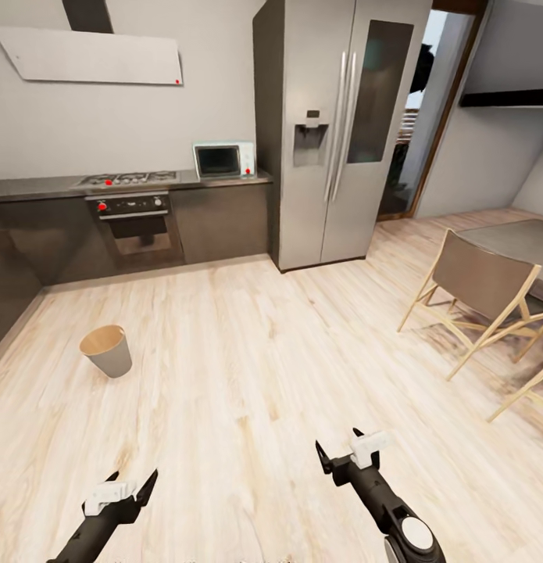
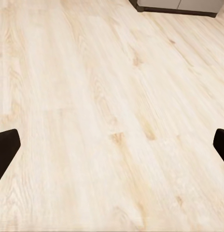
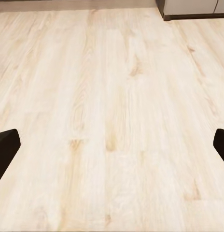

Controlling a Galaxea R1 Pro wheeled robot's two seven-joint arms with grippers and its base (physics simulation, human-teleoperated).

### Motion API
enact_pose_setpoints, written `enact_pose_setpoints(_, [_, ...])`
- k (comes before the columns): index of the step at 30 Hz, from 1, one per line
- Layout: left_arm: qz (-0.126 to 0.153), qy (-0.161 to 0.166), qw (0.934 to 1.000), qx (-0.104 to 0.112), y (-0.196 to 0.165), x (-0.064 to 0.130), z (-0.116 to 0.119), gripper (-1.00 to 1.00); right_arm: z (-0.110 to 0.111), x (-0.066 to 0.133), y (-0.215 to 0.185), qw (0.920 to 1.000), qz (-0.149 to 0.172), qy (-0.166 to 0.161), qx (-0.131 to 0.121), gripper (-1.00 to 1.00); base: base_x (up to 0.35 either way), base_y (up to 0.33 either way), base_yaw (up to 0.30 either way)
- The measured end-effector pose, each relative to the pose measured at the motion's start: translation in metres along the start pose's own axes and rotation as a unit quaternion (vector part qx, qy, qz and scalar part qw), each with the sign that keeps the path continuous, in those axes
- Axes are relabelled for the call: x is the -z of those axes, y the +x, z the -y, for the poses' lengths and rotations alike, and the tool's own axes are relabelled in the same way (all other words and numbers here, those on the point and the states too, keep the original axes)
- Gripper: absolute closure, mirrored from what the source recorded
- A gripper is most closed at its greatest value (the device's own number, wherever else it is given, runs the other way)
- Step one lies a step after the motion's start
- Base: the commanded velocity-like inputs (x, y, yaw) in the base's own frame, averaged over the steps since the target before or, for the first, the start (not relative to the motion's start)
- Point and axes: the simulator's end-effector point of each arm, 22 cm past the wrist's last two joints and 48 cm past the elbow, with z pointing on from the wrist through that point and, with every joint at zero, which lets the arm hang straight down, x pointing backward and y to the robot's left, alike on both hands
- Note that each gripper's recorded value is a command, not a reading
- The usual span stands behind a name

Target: Put the three can of soda from the living room inside the tash can in the kitchen.

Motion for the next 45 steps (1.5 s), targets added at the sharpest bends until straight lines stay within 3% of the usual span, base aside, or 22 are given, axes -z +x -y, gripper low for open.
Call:
enact_pose_setpoints(25, [-0.014, -0.003, 0.9999, 0.003, 0.013, -0.001, -0.001, -1.0, -0.004, -0.003, 0.017, 0.9998, -0.017, -0.004, -0.005, -1.0, 0.0, 0.0, 0.075])
enact_pose_setpoints(45, [-0.022, -0.005, 0.9997, 0.005, 0.02, -0.001, -0.002, -1.0, -0.007, -0.004, 0.022, 0.9997, -0.022, -0.006, -0.006, -1.0, 0.0, 0.0, 0.22])
